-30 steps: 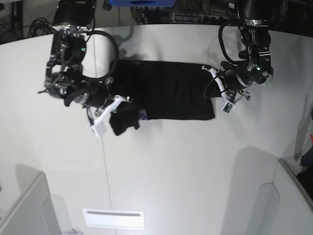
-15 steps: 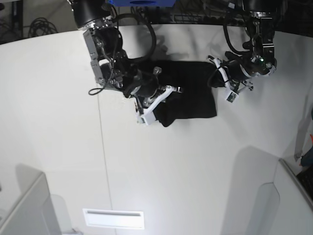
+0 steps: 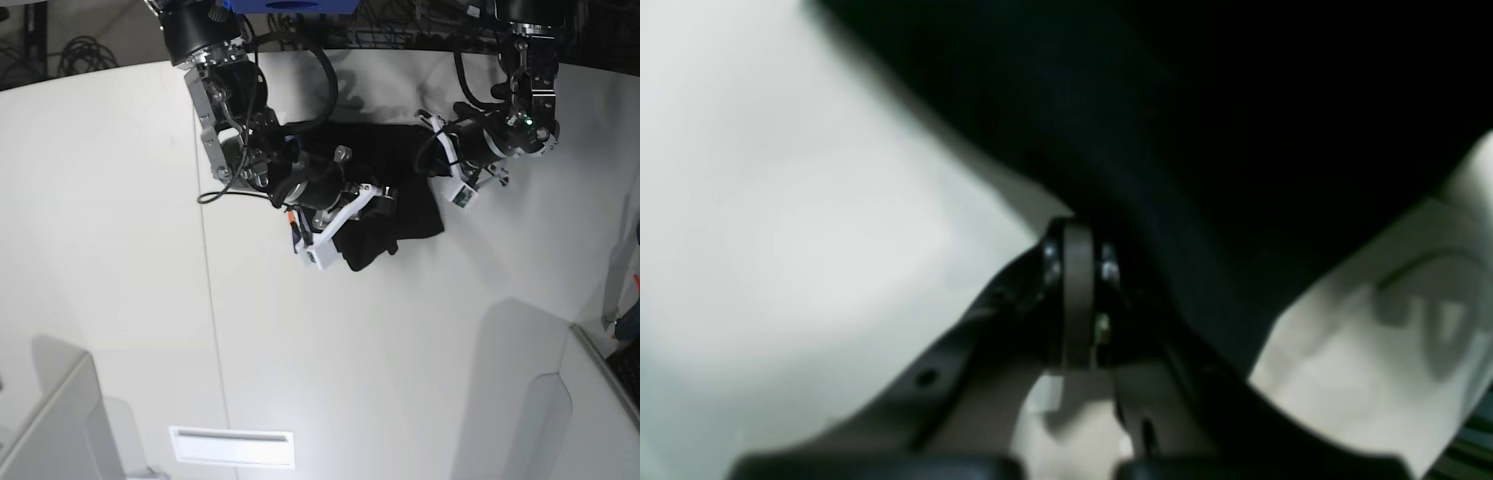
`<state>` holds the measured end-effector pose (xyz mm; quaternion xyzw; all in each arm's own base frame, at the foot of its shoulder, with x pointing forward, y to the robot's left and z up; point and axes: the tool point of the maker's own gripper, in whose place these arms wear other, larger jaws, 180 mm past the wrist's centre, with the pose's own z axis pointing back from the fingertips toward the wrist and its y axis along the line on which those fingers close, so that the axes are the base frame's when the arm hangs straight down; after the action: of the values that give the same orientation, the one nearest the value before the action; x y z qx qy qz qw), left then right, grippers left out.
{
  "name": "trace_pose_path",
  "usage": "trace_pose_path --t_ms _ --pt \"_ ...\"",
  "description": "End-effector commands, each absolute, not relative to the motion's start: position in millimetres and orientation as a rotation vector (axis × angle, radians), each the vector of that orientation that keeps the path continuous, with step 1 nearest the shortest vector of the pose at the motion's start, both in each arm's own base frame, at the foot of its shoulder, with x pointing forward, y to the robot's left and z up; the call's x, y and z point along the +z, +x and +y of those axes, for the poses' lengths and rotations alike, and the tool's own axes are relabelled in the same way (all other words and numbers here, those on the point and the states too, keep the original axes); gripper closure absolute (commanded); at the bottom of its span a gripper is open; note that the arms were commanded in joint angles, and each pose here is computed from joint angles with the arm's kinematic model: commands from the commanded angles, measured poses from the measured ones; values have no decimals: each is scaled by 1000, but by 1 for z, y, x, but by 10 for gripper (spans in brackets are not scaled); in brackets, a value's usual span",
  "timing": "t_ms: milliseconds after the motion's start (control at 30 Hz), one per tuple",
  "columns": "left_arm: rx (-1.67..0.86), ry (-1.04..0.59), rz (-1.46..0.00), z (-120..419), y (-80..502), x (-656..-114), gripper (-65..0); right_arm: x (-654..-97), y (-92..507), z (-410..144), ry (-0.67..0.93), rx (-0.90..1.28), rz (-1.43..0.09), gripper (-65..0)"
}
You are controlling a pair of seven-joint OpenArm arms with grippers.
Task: Fold the T-shirt properly
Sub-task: 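Fold the right gripper's end over toward the left gripper, then flip the folded bundle over with the right gripper, exposing the sun print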
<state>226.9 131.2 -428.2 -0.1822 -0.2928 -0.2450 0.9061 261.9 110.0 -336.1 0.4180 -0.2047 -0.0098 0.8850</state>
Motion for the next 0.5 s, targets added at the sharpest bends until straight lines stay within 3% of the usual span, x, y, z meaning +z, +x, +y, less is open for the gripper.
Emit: trace_pose_path --t_ms 0,467 --pt "-534 -380 -599 126 226 -427 0 -317 269 119 917 3 -470 0" --pt "-531 -418 -681 101 262 -410 0 -321 287 90 838 23 -536 0"
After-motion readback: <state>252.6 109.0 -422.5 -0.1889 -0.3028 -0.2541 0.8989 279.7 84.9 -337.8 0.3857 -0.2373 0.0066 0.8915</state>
